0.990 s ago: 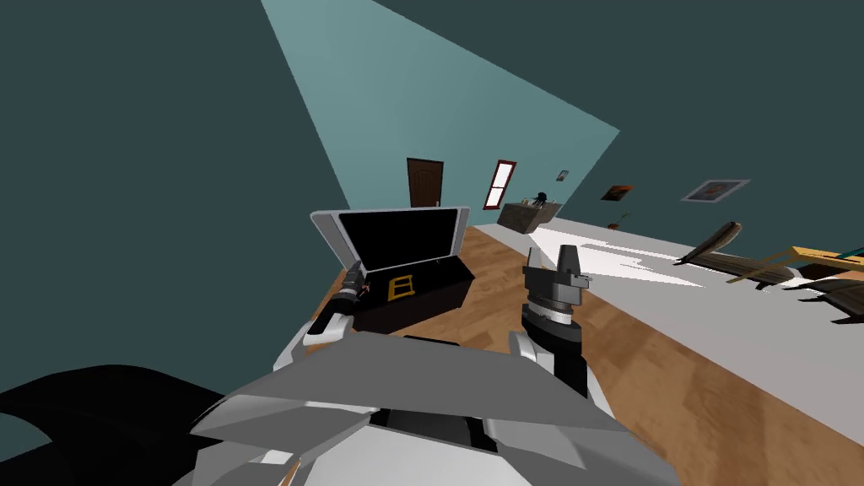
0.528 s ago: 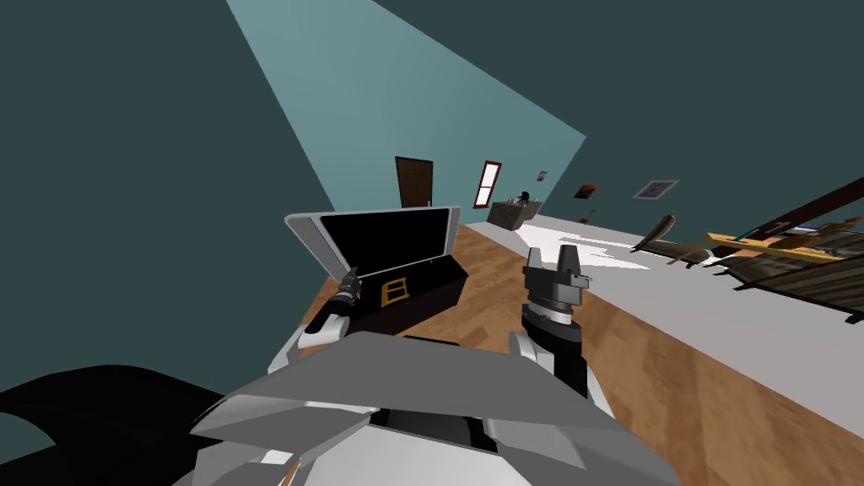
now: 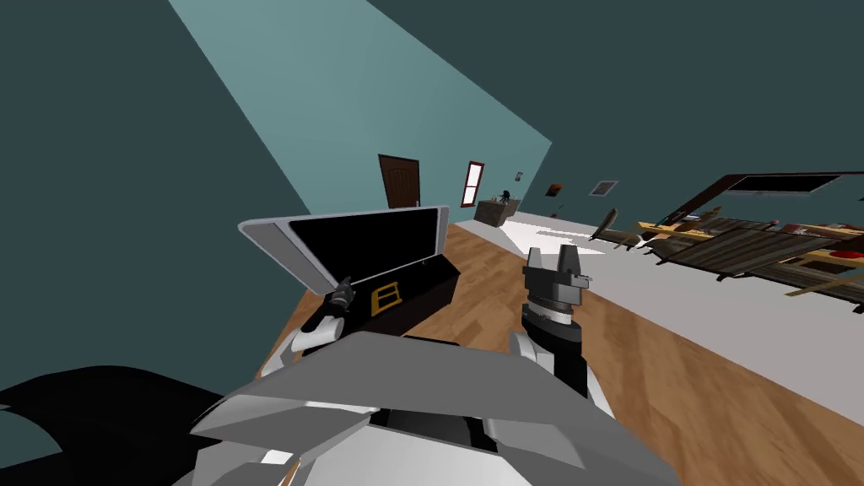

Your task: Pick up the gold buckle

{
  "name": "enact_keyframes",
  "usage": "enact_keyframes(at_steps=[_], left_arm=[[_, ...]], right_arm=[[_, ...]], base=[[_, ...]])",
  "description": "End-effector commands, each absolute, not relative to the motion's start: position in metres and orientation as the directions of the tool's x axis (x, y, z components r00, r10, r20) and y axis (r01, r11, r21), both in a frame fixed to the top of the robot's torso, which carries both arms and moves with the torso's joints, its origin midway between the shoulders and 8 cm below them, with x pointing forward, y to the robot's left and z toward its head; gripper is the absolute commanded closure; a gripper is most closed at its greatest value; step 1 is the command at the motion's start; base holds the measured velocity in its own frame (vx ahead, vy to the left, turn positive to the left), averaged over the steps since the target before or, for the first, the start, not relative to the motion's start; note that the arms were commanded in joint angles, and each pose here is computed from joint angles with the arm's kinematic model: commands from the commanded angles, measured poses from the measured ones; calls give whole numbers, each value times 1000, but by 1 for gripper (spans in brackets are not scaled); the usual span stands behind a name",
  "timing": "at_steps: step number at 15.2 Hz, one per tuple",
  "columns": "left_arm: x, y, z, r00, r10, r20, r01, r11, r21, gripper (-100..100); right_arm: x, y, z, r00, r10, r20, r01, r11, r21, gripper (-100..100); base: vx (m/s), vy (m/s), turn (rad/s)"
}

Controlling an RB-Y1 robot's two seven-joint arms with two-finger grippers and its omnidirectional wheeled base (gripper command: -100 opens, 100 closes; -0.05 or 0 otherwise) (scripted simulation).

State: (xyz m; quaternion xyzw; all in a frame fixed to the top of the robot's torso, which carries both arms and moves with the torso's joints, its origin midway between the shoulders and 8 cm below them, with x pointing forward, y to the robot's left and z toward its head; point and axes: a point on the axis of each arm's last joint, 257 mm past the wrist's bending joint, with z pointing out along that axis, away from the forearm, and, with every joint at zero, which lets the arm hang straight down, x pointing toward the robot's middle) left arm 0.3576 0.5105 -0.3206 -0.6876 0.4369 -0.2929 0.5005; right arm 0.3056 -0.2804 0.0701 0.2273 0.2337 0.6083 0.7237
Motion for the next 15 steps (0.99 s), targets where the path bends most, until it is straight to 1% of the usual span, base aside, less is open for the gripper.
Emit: enact_keyframes(at_steps=[1,2,4,5,7,8,9,10,11,13,14,15], left_arm=[[354,516,-332,464,-885,-31,-342,-147,-928,-100],[344,529,-346,499,-867,-18,-361,-189,-913,-100],[340,529,-354,503,-864,-20,-388,-205,-899,-100],[329,541,-367,539,-843,-8,-403,-249,-881,-100],[324,540,-374,543,-840,-11,-427,-265,-864,-100],[312,550,-388,579,-815,1,-442,-315,-840,-100],[309,549,-393,582,-813,-2,-456,-325,-829,-100],[308,549,-394,583,-813,-2,-460,-328,-825,-100],[295,558,-406,617,-787,9,-466,-375,-801,-100],[291,556,-413,621,-784,5,-486,-390,-782,-100],[278,564,-425,654,-756,16,-487,-438,-756,-100],[275,562,-428,657,-754,14,-498,-447,-743,-100]], right_arm=[[306,-280,70,151,987,-62,-774,157,613,0],[306,-280,70,151,987,-62,-774,157,613,0],[306,-280,70,151,987,-62,-774,157,613,0],[306,-280,70,151,987,-62,-774,157,613,0],[306,-280,70,151,987,-62,-774,157,613,0],[306,-280,70,151,987,-62,-774,157,613,0],[306,-280,70,151,987,-62,-774,157,613,0],[306,-280,70,151,987,-62,-774,157,613,0],[306,-280,70,151,987,-62,-774,157,613,0],[306,-280,70,151,987,-62,-774,157,613,0],[306,-280,70,151,987,-62,-774,157,613,0],[306,-280,70,151,987,-62,-774,157,613,0]], base=[[25,15,-99],[27,10,-252],[26,14,-188],[30,11,-203],[31,16,-212],[29,14,-298],[30,21,-249],[21,18,-53],[27,14,-255],[25,21,-178],[29,14,-227],[32,18,-256]])
